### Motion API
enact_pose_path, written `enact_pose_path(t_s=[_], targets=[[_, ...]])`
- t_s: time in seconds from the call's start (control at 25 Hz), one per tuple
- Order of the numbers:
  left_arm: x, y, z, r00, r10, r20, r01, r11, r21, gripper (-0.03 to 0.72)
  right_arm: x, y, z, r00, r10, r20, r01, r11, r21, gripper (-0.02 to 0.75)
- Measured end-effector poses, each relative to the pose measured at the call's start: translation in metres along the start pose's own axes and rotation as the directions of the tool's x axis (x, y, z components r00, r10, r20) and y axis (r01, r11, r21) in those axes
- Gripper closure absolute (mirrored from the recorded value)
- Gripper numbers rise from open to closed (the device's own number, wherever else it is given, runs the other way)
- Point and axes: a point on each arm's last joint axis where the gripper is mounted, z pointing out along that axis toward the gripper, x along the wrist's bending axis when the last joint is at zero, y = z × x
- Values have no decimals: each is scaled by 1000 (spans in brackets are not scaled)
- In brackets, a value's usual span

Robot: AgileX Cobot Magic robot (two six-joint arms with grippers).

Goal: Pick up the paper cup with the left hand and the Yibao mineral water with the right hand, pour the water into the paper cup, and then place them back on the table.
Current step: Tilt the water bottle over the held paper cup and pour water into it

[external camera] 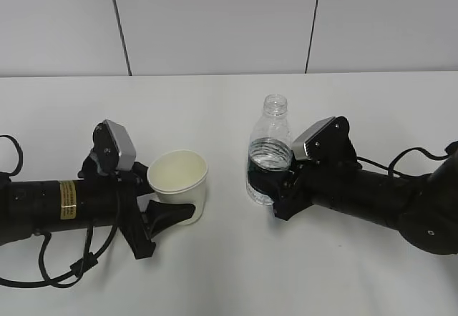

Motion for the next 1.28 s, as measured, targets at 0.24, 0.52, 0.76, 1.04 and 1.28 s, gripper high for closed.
enact_pose_path(t_s=[0.24,0.52,0.76,1.04,1.28], targets=[[0,5,8,1000,23,9,-23,1000,18,252,-1,-1,0,997,-72,6,72,997,17,290],[-19,13,23,995,49,83,-50,999,15,252,-1,0,0,993,-117,8,117,993,25,290],[-28,14,28,991,67,120,-70,997,26,252,-3,0,0,987,-160,18,159,987,28,293],[-22,22,33,991,87,106,-88,996,6,253,-3,1,0,985,-170,22,169,985,32,293],[-14,38,41,990,59,131,-57,998,-24,253,-5,9,-3,979,-201,39,199,979,55,293]])
